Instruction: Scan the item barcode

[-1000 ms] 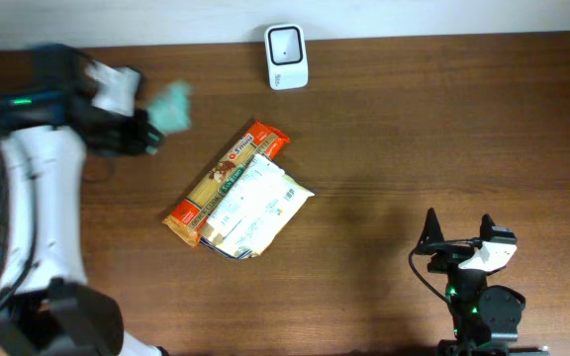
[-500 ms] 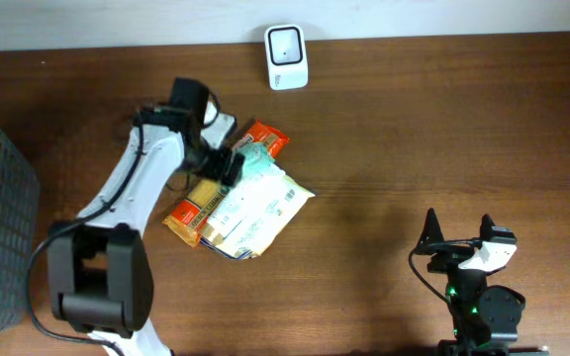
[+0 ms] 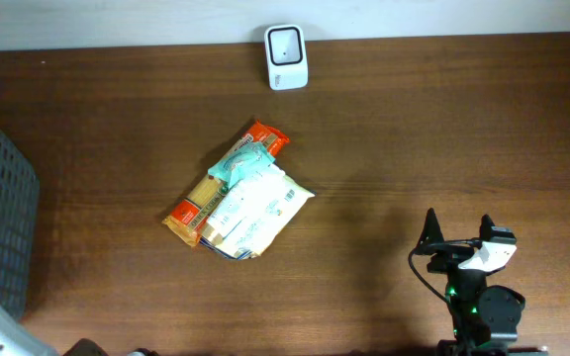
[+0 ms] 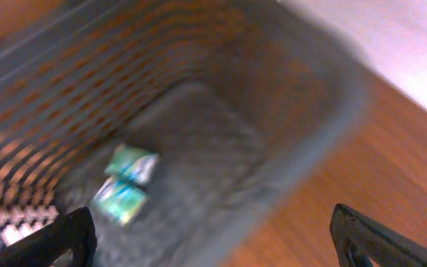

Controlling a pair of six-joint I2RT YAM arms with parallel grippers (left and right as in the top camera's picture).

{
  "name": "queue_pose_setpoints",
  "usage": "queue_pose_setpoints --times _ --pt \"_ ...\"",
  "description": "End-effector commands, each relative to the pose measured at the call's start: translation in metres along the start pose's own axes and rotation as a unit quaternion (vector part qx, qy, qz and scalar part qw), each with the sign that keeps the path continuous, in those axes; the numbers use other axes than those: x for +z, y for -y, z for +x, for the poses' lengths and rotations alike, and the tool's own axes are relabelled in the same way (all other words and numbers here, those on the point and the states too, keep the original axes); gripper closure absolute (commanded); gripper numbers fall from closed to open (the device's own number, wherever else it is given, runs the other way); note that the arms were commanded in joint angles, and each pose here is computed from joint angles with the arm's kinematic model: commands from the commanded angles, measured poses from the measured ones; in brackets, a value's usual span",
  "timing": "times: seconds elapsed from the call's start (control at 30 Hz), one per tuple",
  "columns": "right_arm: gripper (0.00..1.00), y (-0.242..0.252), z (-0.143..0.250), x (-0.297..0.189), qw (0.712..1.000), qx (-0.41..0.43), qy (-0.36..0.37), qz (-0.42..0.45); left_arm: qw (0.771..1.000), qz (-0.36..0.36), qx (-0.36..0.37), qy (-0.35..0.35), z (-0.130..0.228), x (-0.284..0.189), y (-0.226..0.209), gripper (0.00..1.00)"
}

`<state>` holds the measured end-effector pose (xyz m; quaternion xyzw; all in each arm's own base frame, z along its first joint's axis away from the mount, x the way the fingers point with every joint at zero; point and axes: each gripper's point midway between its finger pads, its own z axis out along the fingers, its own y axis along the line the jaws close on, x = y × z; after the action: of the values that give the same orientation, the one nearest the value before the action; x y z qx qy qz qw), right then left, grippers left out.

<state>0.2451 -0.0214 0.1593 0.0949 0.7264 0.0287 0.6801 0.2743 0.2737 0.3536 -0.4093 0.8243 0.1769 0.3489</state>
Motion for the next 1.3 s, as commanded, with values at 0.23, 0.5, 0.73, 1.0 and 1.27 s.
queue_pose_setpoints --times 0.23,0.5,0.73,1.0,1.27 --pt "0.01 0.004 0.003 0.000 1.000 -0.004 0.000 0.008 0.983 -0.110 -0.044 -0.141 0.110 0.129 -0.126 0.01" --pt "0.01 0.004 0.003 0.000 1.000 -0.004 0.000 0.008 0.957 -0.112 -0.056 -0.263 0.182 0.206 -0.137 0.03" --pt "0.01 0.003 0.003 0.000 1.000 -0.004 0.000 0.008 0.941 -0.111 -0.060 -0.313 0.220 0.241 -0.139 0.09" --pt "0.01 0.003 0.003 0.000 1.000 -0.004 0.000 0.008 0.947 -0.112 -0.061 -0.293 0.216 0.256 -0.141 0.95" --pt "0.01 0.003 0.003 0.000 1.000 -0.004 0.000 0.008 0.969 0.046 -0.101 -0.221 0.135 0.214 -0.087 1.00"
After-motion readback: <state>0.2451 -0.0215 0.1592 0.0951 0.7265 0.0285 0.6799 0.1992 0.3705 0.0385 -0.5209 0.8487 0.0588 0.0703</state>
